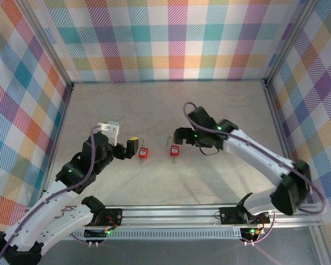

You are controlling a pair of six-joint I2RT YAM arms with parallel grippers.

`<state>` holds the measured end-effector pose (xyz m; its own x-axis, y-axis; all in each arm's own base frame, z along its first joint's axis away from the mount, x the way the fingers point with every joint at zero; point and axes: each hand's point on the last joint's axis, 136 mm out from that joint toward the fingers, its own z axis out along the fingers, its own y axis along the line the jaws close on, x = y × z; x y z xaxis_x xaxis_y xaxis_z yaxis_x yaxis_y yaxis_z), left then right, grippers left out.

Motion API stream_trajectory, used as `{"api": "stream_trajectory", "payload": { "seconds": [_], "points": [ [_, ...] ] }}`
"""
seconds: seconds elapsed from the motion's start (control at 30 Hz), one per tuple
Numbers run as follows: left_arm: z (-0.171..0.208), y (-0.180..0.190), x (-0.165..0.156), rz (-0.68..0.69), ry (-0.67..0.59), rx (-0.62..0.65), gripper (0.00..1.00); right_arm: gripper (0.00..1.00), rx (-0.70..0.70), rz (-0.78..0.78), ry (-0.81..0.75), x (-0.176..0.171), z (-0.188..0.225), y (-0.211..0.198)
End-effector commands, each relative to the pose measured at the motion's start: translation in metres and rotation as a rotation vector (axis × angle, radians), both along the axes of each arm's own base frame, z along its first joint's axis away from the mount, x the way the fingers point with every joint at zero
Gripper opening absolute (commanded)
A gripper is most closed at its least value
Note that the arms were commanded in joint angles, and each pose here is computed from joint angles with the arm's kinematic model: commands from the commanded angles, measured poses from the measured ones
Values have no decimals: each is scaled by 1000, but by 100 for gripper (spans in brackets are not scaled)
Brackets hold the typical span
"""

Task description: Unlock with the key

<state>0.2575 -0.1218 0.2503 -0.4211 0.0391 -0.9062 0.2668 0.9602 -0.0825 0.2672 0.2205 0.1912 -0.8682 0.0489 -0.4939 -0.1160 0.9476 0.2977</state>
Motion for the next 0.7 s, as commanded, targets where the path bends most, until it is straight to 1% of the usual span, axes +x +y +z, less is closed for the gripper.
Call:
{"api": "stream_trajectory", "payload": {
  "seconds": [0.0,0.1,0.23,0.4,0.5,0.6,0.67],
  "points": [
    [1,16,30,153,-83,-76,100,99,-87,-39,-229,9,28,-40],
    [-21,24,50,223,-69,-62,100,99,-119,-77,-312,8,36,-74],
    [-43,39,69,305,-71,-17,100,99,-157,-133,-355,9,36,-112],
    [-55,52,75,329,-110,9,100,99,-195,-111,-461,12,39,-126],
    [-64,68,77,369,-128,31,100,99,-228,-125,-531,19,35,-139],
    [-79,82,80,392,-135,67,100,99,-270,-156,-651,30,25,-154],
    [-91,90,83,403,-140,100,100,99,-278,-218,-676,36,14,-171]
  ]
}}
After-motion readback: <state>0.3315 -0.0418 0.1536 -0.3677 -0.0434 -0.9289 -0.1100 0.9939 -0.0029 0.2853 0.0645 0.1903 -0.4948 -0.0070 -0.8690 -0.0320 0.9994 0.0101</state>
